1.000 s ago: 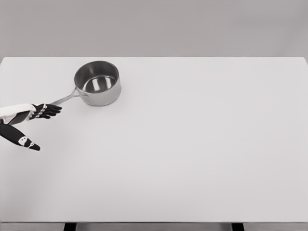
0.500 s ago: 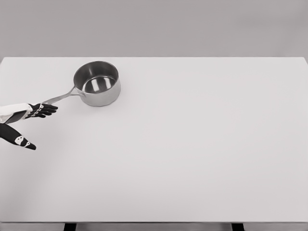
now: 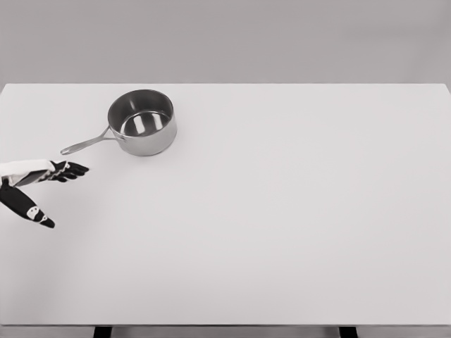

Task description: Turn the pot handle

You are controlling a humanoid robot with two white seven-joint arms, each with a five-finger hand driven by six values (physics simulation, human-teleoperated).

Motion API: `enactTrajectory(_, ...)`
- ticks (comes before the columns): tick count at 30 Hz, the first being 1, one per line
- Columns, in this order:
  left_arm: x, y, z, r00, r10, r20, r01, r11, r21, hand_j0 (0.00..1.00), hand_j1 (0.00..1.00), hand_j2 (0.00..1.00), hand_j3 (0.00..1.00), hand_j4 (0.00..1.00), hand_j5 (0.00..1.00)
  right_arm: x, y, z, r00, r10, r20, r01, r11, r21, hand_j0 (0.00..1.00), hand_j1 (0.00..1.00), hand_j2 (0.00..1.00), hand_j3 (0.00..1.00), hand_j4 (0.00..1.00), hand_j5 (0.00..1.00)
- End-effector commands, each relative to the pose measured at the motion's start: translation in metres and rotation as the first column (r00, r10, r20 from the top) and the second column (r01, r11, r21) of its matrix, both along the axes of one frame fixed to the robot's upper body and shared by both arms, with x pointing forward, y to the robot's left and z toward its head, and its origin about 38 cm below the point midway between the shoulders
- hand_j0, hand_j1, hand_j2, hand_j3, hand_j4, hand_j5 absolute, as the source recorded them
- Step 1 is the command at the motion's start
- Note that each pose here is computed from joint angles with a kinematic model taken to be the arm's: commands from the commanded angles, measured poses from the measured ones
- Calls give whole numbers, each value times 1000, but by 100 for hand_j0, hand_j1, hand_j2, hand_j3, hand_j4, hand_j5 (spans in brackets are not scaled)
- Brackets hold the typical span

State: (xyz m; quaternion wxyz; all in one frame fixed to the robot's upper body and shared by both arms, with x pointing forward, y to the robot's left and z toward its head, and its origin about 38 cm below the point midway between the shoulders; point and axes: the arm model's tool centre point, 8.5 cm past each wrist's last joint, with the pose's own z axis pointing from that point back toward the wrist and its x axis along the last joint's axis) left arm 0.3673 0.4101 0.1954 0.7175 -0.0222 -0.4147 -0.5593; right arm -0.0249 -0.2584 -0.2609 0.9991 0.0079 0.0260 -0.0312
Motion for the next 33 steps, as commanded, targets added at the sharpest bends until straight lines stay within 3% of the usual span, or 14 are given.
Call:
enactTrajectory(1, -1, -3, 0, 999, 23, -27, -22, 1000, 15, 100, 100, 100, 100, 100, 100, 0, 0, 0, 1000, -1, -2, 1, 1000, 0, 100, 100, 100, 100, 100, 100)
enactTrajectory(11, 4, -13, 26, 999, 0, 40, 0, 1000, -1, 100, 100, 100, 100, 100, 100, 0, 0, 0, 1000, 1, 0, -1, 1000, 0, 100, 100, 100, 100, 100, 100)
enactTrajectory(28, 22, 11, 14, 995, 92, 46, -92, 996, 6, 100, 100, 100, 100, 100, 100, 0, 0, 0, 1000, -1, 0, 1, 1000, 0, 100, 100, 100, 100, 100, 100)
enactTrajectory(33, 28, 17, 20, 992, 105, 68, -107, 994, 25, 100, 100, 100, 100, 100, 100, 0, 0, 0, 1000, -1, 0, 1, 1000, 0, 100, 100, 100, 100, 100, 100)
